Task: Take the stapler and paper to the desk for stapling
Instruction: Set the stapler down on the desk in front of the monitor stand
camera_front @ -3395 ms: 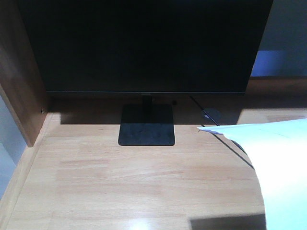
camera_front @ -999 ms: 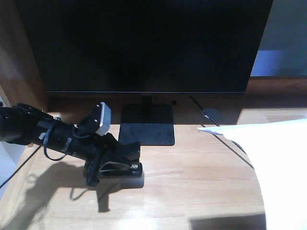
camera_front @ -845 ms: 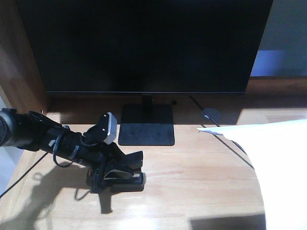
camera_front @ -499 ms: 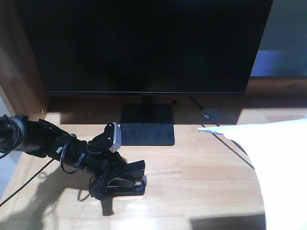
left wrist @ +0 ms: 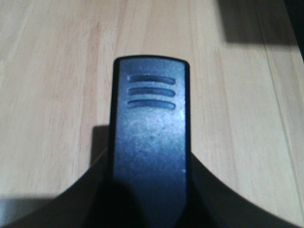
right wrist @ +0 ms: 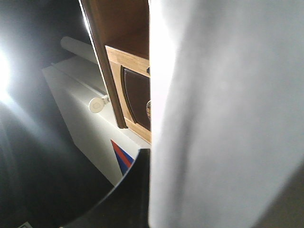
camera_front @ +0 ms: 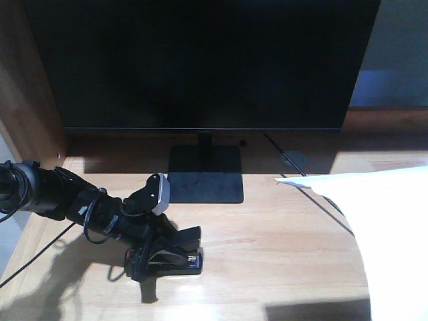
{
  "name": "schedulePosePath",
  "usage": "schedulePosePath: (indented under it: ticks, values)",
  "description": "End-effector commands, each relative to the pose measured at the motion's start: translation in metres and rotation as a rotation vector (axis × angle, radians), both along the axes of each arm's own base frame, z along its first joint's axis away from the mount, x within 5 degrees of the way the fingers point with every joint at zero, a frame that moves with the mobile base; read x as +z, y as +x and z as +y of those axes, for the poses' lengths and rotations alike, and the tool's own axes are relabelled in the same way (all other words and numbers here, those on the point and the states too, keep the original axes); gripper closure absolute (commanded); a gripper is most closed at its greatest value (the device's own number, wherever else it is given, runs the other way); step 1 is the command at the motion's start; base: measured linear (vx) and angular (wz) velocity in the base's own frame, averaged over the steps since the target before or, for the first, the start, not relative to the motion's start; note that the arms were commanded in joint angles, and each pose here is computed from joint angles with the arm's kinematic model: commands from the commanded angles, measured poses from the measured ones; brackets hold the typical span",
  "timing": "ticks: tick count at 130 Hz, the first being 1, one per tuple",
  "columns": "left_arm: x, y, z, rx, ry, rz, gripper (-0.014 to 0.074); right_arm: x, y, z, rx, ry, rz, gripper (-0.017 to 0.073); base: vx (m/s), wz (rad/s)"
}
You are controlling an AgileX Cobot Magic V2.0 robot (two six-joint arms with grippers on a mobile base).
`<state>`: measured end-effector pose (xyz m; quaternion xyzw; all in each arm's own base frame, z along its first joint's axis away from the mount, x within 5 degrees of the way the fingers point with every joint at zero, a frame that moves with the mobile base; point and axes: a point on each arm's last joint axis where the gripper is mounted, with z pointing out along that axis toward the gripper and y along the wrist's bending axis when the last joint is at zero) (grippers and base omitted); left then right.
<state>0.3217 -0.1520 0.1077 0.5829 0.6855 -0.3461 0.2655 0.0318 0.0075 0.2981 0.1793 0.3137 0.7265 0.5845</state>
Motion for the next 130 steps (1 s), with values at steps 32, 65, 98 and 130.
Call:
schedulePosePath:
  ticks: [32, 65, 98, 130]
  values:
    - [0.028, 0.003, -0.006, 0.019, -0.073, -0.003, -0.0107, 0.011, -0.004, -0.002, -0.025, 0.006, -0.066, 0.0565, 0.0, 0.0]
    - [0.046, 0.003, -0.005, 0.031, -0.077, -0.057, -0.0105, 0.011, -0.004, -0.002, -0.025, 0.006, -0.066, 0.0565, 0.0, 0.0]
    - [0.081, 0.001, -0.002, 0.057, -0.08, -0.167, 0.003, 0.011, -0.004, -0.002, -0.025, 0.006, -0.066, 0.0565, 0.0, 0.0]
    - [0.108, -0.006, 0.0, 0.09, -0.099, -0.189, 0.023, 0.011, -0.004, -0.002, -0.025, 0.006, -0.066, 0.0565, 0.0, 0.0]
